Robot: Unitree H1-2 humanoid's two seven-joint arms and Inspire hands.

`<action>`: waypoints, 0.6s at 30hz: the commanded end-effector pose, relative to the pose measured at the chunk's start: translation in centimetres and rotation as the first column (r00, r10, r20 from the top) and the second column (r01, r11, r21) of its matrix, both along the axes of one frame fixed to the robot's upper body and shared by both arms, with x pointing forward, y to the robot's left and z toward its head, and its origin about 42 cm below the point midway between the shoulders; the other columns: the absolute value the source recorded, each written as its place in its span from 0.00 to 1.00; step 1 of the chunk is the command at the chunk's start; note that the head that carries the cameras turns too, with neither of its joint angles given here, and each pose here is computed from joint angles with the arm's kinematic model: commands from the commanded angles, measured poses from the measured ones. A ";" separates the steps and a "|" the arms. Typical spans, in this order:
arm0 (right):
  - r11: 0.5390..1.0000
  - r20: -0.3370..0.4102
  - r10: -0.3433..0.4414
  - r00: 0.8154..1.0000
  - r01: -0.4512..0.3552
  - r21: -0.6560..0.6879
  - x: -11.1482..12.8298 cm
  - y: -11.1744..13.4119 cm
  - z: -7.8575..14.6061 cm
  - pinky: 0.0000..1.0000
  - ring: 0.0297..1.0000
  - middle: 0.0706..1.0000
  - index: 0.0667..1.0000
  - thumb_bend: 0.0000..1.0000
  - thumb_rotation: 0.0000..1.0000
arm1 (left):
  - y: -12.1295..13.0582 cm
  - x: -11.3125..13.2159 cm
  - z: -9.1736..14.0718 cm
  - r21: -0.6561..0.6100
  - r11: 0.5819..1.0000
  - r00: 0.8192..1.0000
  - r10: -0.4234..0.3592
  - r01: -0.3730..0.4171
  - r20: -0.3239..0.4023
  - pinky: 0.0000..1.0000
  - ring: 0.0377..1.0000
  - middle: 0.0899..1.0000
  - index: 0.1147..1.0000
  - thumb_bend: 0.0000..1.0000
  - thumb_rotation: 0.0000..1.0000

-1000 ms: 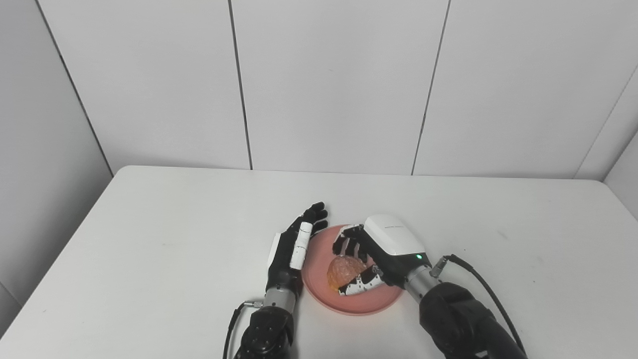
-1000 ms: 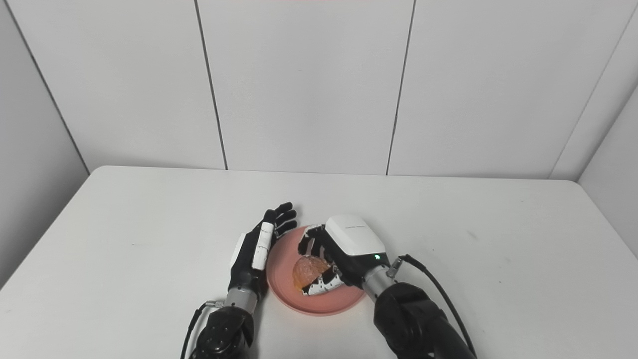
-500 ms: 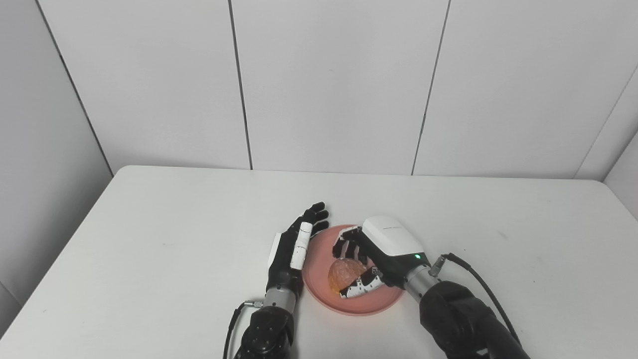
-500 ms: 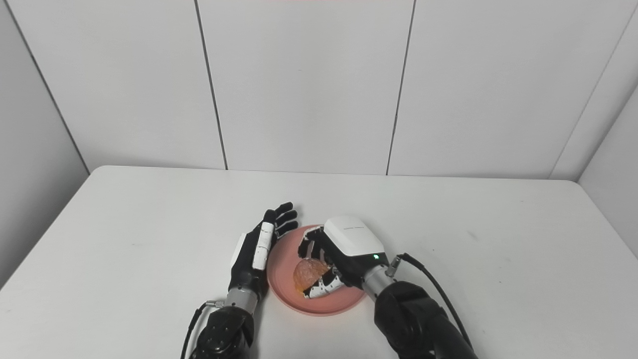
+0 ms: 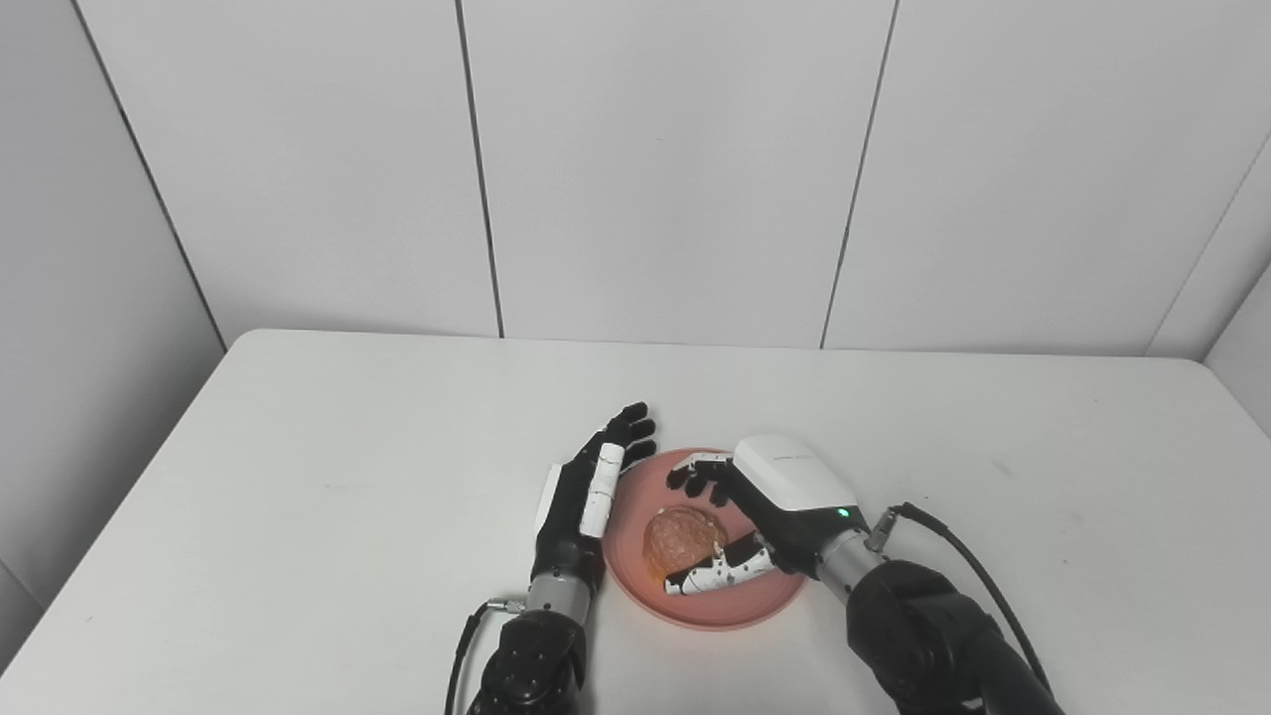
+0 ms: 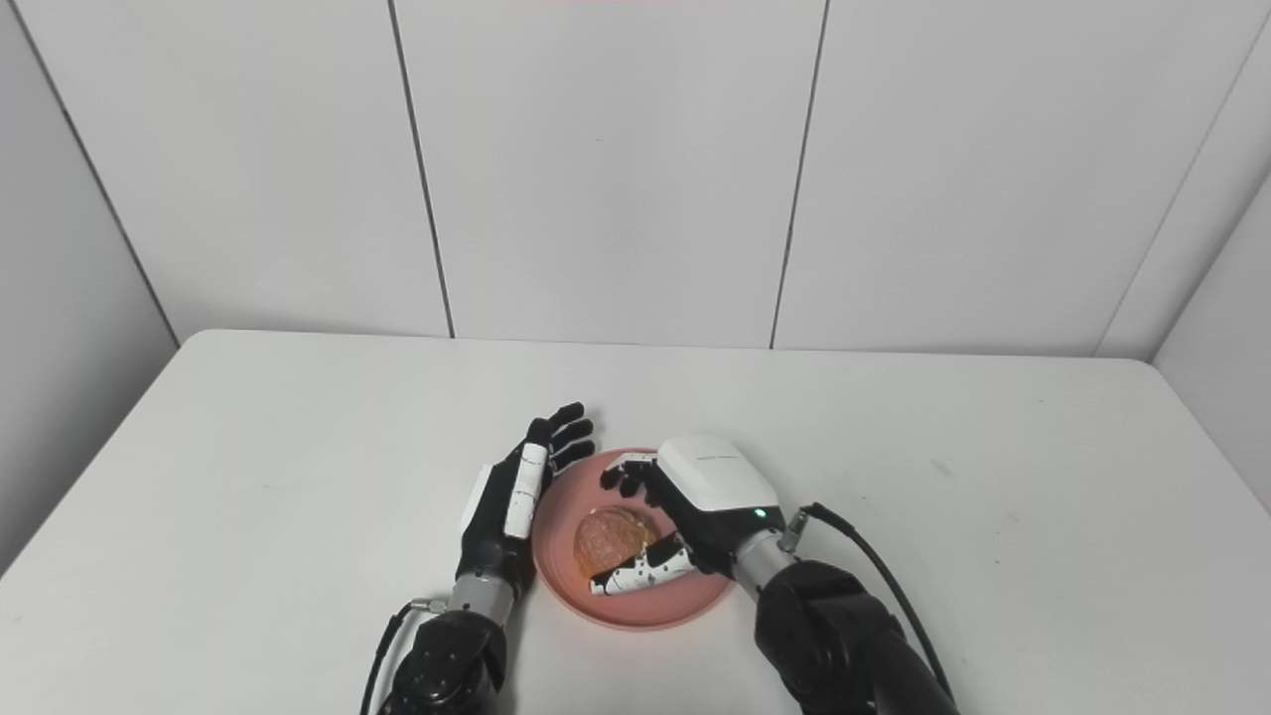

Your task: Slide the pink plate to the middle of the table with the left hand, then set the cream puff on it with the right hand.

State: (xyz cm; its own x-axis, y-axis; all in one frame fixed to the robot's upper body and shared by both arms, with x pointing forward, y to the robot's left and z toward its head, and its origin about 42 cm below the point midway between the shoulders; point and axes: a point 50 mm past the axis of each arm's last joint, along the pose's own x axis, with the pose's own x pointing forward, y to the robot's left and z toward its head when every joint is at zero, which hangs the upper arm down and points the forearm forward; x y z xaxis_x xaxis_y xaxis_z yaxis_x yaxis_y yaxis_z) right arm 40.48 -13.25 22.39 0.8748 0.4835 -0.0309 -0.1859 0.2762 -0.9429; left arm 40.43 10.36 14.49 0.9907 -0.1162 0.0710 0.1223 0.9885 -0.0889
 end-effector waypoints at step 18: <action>0.866 0.248 -0.155 0.956 0.010 0.501 0.0 -1.7 1.2 0.67 0.80 0.84 0.78 0.80 0.85 | 0.4 -0.6 -0.8 -0.004 0.995 0.993 0.097 -0.097 0.071 0.85 0.89 0.87 0.80 0.86 0.96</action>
